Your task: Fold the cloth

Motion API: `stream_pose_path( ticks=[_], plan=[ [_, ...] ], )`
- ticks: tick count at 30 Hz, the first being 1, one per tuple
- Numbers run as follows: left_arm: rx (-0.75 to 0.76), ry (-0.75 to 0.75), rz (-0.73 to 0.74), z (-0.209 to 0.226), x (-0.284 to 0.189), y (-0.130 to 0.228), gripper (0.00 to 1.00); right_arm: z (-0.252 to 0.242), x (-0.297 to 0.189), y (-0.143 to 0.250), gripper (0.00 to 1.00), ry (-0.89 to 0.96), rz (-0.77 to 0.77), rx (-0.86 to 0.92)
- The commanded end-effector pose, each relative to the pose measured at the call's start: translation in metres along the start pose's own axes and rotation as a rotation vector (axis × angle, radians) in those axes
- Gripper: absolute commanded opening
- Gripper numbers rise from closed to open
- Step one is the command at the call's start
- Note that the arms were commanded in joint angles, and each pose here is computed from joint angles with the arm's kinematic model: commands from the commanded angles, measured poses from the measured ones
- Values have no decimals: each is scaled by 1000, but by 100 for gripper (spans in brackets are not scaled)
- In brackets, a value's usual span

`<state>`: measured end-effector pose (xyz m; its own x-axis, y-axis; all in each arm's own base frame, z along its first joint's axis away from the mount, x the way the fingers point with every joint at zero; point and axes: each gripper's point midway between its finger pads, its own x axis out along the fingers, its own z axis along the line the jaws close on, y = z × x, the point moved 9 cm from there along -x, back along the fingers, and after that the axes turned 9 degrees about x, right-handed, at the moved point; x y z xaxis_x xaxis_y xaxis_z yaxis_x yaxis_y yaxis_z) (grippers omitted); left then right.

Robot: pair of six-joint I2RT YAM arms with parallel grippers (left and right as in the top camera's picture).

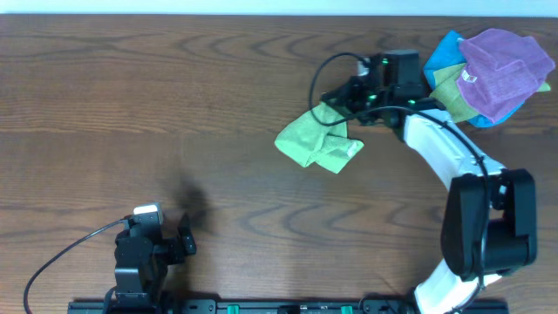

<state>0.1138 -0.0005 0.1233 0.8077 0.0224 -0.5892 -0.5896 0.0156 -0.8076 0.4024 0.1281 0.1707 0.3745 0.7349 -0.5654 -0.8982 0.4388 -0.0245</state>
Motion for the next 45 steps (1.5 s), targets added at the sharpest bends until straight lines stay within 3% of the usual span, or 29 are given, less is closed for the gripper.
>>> stream_pose_path(
  ticks=[1,5,13,18,28,45],
  plan=[
    [17,2,25,0,3,6,95,15,19,29,1,-20,122,-116],
    [18,2,25,0,3,6,95,29,37,58,1,-13,191,-188],
    [18,2,25,0,3,6,95,87,23,58,1,84,147,-405],
    [18,2,25,0,3,6,95,110,25,83,1,94,202,-491],
    [17,2,25,0,3,6,95,106,54,110,1,180,224,-566],
    [17,2,25,0,3,6,95,60,103,96,1,245,286,-616]
  ],
)
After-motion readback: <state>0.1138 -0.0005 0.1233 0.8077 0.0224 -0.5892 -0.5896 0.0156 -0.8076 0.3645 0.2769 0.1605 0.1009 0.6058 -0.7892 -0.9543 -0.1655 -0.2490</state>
